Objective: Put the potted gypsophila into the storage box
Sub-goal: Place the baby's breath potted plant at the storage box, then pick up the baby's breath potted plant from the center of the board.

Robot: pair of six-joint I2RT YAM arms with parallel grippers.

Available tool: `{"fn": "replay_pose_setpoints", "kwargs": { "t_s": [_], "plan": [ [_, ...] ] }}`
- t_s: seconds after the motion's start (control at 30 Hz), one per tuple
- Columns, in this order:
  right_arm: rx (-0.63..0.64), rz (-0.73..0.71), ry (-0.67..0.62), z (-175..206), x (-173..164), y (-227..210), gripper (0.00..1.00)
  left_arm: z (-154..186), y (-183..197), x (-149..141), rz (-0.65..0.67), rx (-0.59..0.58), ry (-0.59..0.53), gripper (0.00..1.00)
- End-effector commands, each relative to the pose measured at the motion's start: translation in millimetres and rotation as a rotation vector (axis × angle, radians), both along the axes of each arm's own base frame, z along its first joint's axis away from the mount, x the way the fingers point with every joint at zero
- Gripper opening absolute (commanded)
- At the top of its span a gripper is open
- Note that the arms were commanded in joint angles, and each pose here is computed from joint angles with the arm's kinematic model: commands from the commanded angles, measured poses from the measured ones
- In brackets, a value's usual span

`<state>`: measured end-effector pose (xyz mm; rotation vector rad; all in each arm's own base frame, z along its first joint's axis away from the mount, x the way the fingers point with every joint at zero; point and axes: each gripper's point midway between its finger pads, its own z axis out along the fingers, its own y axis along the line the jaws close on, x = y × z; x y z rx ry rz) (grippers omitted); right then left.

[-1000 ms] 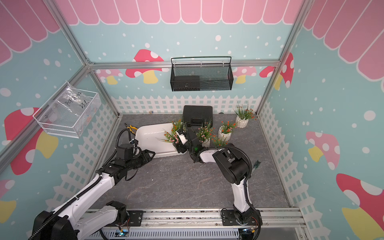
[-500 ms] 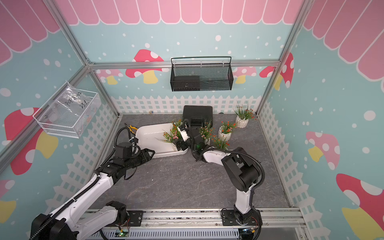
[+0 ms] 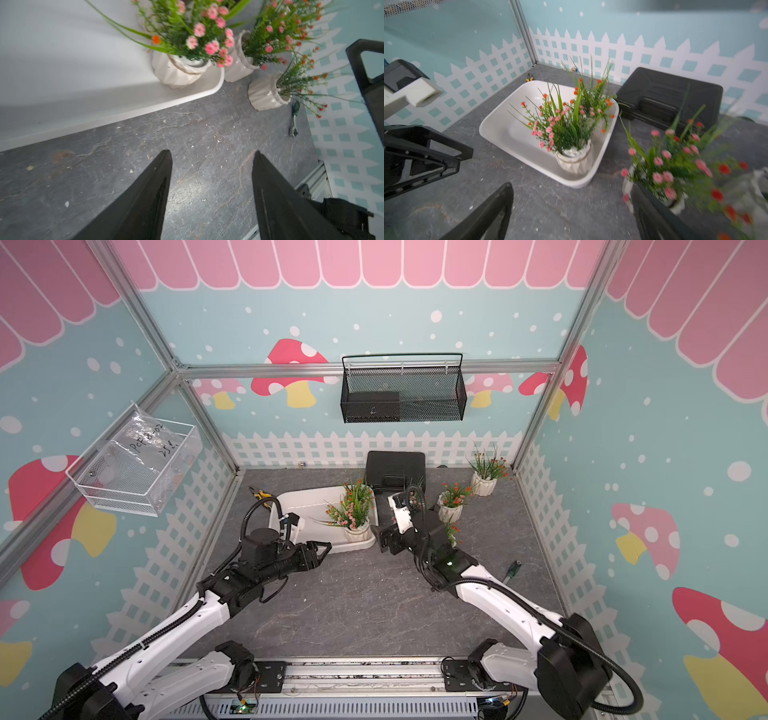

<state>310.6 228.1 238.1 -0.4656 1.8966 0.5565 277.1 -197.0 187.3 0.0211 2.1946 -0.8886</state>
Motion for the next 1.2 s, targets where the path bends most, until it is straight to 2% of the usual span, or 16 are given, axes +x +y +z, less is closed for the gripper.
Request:
{"fn": "replay_pose_setpoints", "kwargs": {
  "t_s": [0.0,0.2,0.5,0.77,1.17],
  "plan": [
    [-0.02,-0.141,0.15,-32,-24,-45,0.9,27,-24,6,-0.069,-0.01,-0.152,0.63],
    [-0.005,-0.351,0.219,-42,-53,-108,0.94,29,-62,2,-0.191,-0.021,-0.229,0.62],
    [-0.015,-0.484,0.324,-77,-62,-144,0.99,18,-109,-3,-0.344,0.019,-0.235,0.62],
    [0.001,-0.536,0.366,-93,-67,-151,0.99,12,-136,-3,-0.456,-0.017,-0.22,0.62],
    [-0.042,-0.503,0.43,-131,-58,-141,0.98,-4,-135,2,-0.45,0.038,-0.189,0.62]
  ]
}}
